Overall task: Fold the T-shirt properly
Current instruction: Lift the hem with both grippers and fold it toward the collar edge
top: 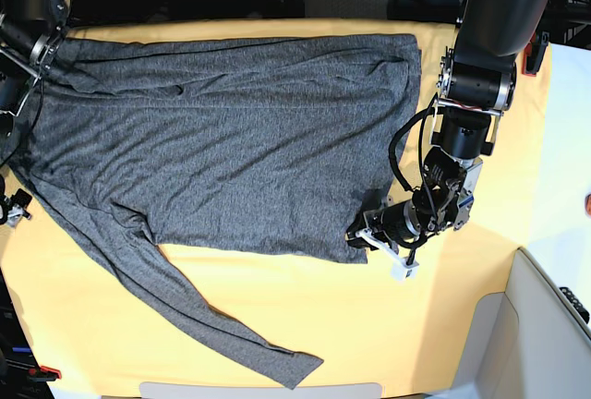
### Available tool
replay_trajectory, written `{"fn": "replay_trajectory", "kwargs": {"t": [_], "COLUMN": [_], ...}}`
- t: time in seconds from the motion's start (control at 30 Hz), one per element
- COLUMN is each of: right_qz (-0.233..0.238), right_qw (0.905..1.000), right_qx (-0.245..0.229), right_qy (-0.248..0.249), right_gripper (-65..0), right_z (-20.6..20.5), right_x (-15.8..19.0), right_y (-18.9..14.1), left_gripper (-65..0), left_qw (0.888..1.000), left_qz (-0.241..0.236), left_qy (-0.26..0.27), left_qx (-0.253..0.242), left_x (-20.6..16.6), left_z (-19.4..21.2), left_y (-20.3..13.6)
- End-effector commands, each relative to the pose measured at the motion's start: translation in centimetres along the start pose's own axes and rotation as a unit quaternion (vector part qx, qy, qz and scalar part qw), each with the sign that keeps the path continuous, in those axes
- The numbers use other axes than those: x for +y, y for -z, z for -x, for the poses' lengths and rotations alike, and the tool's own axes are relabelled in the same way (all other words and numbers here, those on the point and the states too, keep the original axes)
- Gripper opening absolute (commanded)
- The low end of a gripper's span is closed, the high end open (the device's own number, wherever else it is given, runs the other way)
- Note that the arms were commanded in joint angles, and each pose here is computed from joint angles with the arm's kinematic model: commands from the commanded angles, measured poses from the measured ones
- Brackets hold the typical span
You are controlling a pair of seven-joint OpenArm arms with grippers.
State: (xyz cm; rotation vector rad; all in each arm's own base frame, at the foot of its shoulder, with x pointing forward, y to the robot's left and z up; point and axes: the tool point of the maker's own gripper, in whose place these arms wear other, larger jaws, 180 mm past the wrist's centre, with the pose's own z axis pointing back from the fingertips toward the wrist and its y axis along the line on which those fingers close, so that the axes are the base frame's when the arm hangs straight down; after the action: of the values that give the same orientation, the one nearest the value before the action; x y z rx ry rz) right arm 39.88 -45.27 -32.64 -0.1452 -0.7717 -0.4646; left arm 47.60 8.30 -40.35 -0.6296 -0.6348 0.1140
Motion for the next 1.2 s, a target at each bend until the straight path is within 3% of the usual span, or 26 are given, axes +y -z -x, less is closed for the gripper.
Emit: {"fn": "replay_trajectory", "kwargs": {"t": [0.0,0.17,0.53,0.77,1.17], "right_qz": [-0.005,-0.043,-0.017,-0.02,-0.038], "right_qw": [0.9991,0.9949,0.9951,0.9856,0.9839], "right_qx": [-0.035,-0.021,0.021,0.047,0.057], "right_qy": [-0.021,-0.089,-0.095,-0.161,-0.165], "right_gripper": [-20.2,-20.2,-20.3,-20.3,-20.4], "right_z": [-3.1,-2.7,0.1,2.4,5.0], "right_x": [0.1,2.5,-0.7,1.1,2.8], "right_y": [-0.9,-0.6,0.5,1.4,2.2], "left_gripper": [-64.2,-64.2,-64.2,-64.2,-64.2], "left_qw": [1.0,1.0,1.0,1.0,1.0], "left_qz": [0.005,0.005,0.004,0.004,0.004], "left_qy": [0.012,0.012,0.011,0.011,0.011], "left_qx": [-0.02,-0.019,-0.018,-0.019,-0.019], "left_x": [-0.7,-0.7,-0.6,-0.6,-0.6], "left_z": [-2.2,-2.1,-2.1,-2.1,-2.1], "left_y": [-0.4,-0.4,-0.5,-0.5,-0.5]}}
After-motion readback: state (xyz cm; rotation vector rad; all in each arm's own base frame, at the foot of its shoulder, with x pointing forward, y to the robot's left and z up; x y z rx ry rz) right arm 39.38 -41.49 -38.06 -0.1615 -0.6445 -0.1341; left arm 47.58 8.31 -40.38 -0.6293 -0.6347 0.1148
